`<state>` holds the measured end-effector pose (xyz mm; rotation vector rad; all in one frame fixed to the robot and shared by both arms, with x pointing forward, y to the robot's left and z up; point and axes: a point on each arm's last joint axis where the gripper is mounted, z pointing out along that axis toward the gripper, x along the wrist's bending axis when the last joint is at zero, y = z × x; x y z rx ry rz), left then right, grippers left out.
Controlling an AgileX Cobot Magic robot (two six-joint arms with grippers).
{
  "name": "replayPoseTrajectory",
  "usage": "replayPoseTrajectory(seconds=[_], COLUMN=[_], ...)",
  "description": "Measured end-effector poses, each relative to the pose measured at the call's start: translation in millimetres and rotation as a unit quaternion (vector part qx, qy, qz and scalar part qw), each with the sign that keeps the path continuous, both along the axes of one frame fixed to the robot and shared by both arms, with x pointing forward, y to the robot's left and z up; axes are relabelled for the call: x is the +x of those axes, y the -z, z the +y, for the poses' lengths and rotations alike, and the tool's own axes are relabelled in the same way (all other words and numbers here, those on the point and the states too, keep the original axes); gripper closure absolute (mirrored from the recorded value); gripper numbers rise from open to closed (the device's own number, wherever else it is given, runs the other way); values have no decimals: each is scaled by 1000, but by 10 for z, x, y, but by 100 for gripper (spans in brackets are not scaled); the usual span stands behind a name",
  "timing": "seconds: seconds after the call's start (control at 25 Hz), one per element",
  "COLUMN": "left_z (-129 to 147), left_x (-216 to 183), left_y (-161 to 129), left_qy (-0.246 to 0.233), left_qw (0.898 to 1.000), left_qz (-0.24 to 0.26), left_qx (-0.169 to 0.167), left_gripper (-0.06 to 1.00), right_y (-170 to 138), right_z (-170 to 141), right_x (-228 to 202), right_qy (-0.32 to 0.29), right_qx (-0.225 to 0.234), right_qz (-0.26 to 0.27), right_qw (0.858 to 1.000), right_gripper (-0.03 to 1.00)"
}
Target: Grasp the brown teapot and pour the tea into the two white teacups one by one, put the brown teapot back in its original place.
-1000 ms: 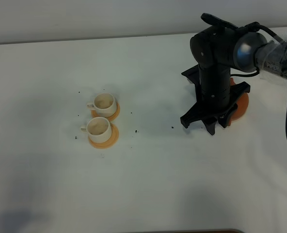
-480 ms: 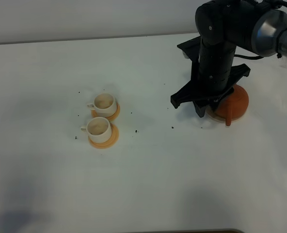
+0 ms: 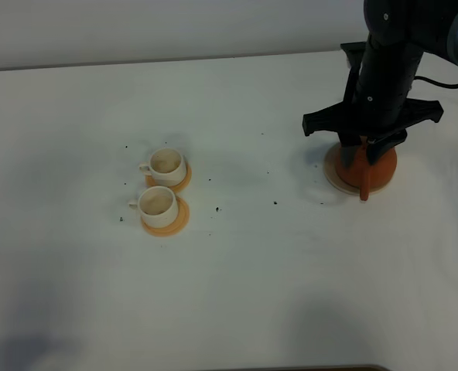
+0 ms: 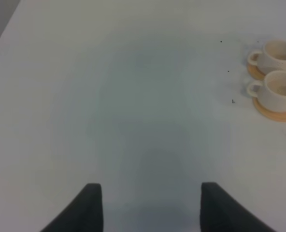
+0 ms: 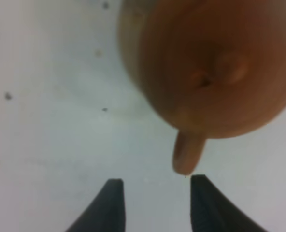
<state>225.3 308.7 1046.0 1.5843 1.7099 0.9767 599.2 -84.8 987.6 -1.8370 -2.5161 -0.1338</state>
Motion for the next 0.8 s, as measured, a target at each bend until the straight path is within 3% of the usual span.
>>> replayPoseTrajectory(seconds=[0.24,0.48,0.8], left_z=[0,0,0], left_x=[0,0,0], left_y=[0,0,0], left_qy=[0,0,0], left_qw=[1000,1000,1000], left_qz=[0,0,0], left_qx=[0,0,0], left_gripper=[49,49,49], right_y=[54,297,316], right_z=[-76,-69,-82], right_x=[57,96,106], right_qy=[34,43,43], right_qx=[-3,-12,-18], right_qz=[7,37,35], right_qw=[999,998,998], right_gripper=[65,65,65])
